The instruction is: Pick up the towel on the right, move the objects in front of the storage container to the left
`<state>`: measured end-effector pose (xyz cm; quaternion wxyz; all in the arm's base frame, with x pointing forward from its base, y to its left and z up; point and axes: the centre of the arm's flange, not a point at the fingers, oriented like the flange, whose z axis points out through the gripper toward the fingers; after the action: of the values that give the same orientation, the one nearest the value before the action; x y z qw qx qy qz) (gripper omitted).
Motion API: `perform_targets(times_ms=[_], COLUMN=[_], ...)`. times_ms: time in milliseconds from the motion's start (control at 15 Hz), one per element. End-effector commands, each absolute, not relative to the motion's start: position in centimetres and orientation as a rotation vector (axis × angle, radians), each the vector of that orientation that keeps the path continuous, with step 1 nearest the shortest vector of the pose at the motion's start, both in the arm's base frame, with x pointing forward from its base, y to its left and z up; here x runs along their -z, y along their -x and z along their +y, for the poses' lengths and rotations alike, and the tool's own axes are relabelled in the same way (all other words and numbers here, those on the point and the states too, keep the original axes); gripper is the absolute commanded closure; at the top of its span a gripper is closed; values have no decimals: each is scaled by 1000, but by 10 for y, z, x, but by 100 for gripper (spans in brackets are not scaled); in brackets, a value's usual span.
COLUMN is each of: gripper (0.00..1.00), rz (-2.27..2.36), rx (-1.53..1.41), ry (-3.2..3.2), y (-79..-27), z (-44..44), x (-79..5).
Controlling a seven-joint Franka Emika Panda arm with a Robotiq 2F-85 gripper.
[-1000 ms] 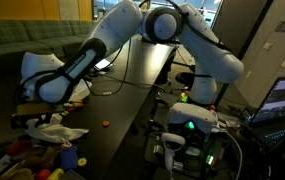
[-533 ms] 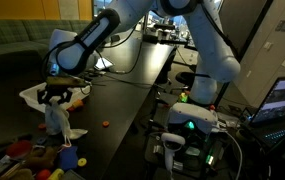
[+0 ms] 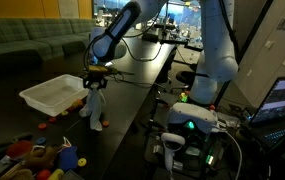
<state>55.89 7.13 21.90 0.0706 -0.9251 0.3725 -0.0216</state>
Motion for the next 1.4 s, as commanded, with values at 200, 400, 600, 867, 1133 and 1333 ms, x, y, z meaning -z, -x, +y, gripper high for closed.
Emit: perform_targets(times_ms=[200, 400, 600, 867, 1133, 1333], gripper=[96, 96, 96, 96, 96, 96], rz=[1585, 1777, 1936, 2063, 2069, 2037], rx=[276, 411, 524, 624, 678, 681], ry=[2704, 2638, 2551, 2483, 2486, 2521], y=[-521, -539, -565, -608, -646, -665], z=[-43, -66, -65, -33, 18, 48], x=[-228, -204, -172, -118, -68, -44])
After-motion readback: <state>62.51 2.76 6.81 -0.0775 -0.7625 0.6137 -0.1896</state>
